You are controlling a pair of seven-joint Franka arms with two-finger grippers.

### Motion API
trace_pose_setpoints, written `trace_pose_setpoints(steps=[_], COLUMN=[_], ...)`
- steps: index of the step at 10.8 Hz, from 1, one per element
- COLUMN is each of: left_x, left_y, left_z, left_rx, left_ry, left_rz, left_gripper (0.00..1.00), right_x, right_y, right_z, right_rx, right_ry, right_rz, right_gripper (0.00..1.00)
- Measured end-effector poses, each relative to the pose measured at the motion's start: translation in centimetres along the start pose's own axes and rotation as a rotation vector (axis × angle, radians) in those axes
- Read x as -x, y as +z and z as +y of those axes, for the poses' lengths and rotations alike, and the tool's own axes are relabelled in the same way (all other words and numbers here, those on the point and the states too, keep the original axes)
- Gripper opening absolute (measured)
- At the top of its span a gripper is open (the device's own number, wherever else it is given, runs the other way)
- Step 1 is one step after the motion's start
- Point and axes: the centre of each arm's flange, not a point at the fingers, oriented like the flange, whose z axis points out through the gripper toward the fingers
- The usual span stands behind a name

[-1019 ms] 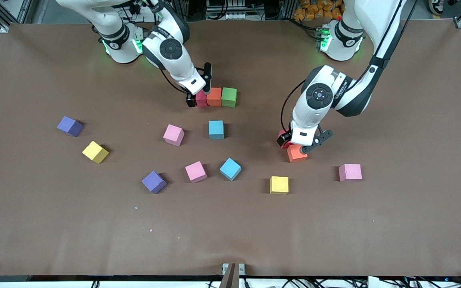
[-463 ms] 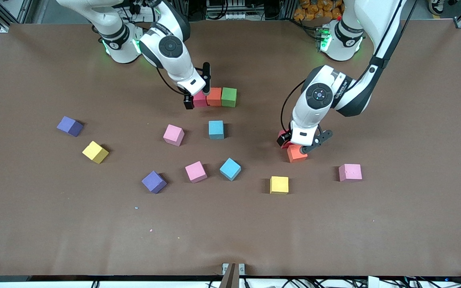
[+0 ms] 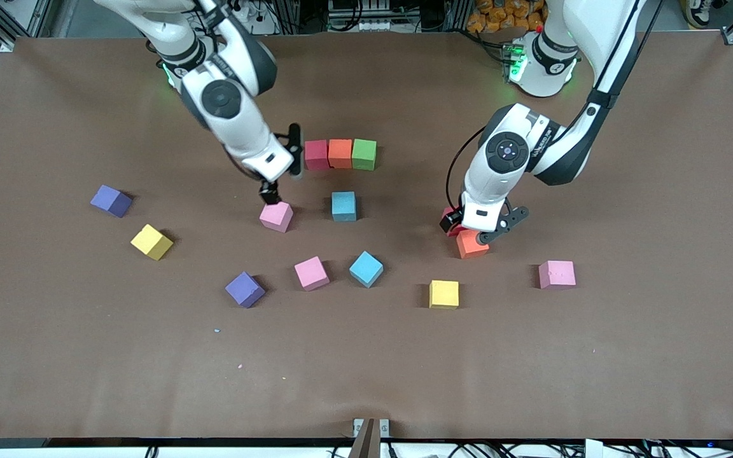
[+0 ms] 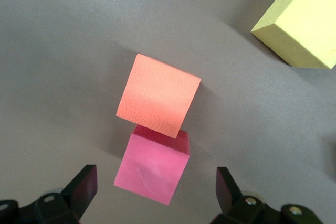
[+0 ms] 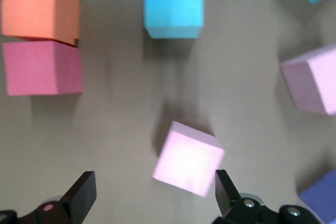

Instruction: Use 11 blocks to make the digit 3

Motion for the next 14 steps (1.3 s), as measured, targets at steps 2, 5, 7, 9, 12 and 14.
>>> trace_pose_setpoints(steps=[2,5,7,9,12,14], left_x=[0.1,0.1,0.2,0.2,0.2,0.2], left_y=[0.2,0.3,0.7,1.0,1.1,1.1], left_z=[0.0,0.0,0.0,0.0,0.0,0.0], left_rx=[-0.002,-0.005,-0.009,-0.013,-0.014,-0.014], left_ry=[0.001,0.001,0.002,0.003,0.003,0.003], left_rz=[-0.002,-0.004,-0.009,-0.012,-0.013,-0.013], left_gripper=[1.0,1.0,1.0,1.0,1.0,1.0], right_x=[1.6,2.8,2.6,1.9,2.6,4.0], right_y=[1.1,3.7,5.3,6.3,6.6,6.0], right_z=[2.3,3.9,4.0,3.6,3.9,5.3], right_rx=[-0.02,-0.033,-0.036,-0.047,-0.046,-0.037], right_ry=[0.049,0.092,0.105,0.114,0.132,0.187], right_rz=[0.024,0.059,0.071,0.068,0.06,0.054], right_gripper=[1.0,1.0,1.0,1.0,1.0,1.0])
